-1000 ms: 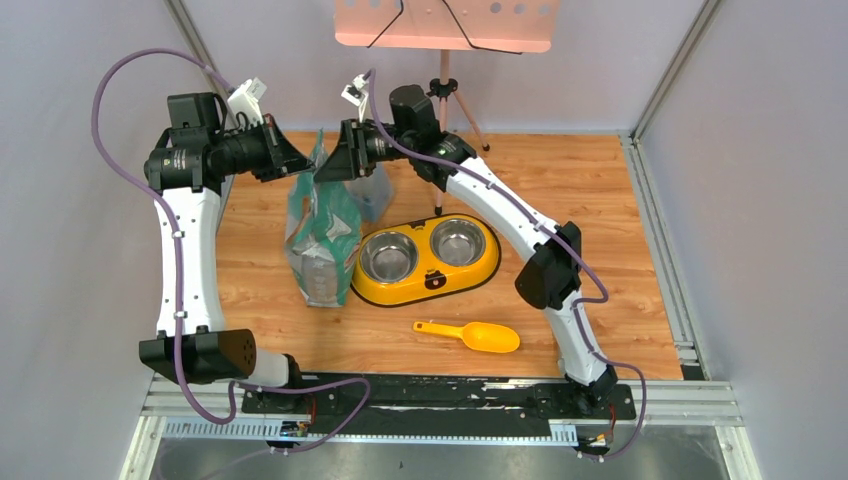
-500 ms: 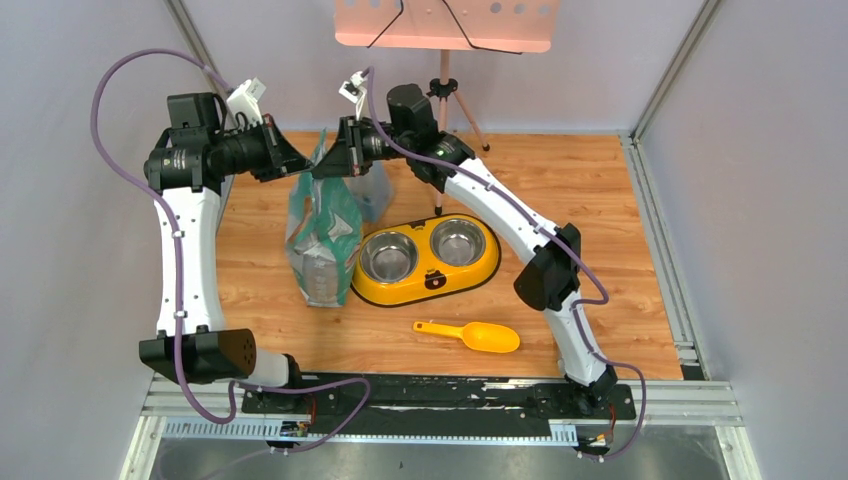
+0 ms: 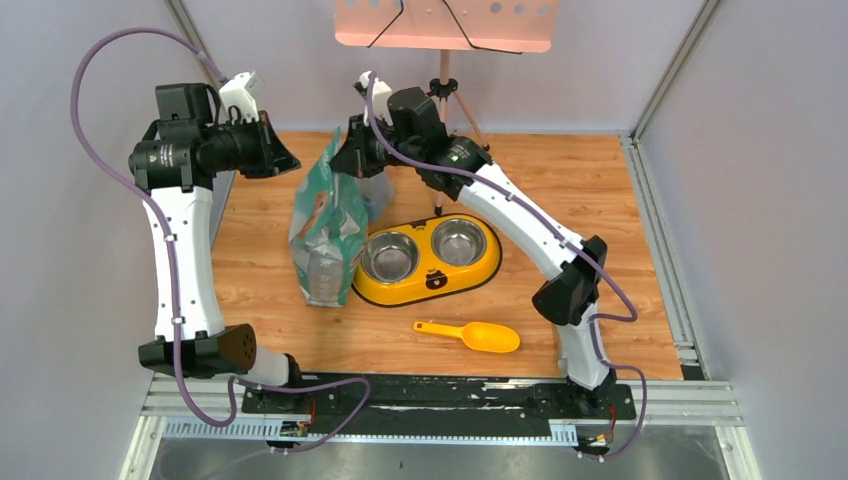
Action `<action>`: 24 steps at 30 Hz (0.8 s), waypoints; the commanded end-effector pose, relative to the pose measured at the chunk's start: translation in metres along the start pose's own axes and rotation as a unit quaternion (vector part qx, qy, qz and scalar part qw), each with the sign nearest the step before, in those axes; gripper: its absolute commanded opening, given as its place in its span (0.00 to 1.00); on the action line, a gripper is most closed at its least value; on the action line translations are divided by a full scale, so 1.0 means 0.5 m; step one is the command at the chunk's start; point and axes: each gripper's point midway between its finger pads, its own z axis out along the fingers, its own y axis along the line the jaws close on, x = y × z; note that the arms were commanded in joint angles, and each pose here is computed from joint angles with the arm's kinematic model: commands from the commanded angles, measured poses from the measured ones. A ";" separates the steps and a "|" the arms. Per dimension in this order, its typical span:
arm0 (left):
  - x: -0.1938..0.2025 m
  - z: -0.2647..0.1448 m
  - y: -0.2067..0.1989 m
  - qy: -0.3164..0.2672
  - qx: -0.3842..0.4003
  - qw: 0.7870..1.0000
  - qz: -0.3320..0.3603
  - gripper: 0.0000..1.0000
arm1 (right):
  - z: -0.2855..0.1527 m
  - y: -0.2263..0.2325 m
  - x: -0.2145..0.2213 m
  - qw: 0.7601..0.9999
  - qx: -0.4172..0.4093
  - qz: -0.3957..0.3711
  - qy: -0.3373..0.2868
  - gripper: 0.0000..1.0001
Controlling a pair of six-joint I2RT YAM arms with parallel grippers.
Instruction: Serve the pet food
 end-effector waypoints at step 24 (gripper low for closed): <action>-0.020 0.110 -0.113 0.050 0.158 0.985 -0.058 0.73 | -0.070 -0.010 -0.039 0.993 -0.020 -0.113 -0.014 0.00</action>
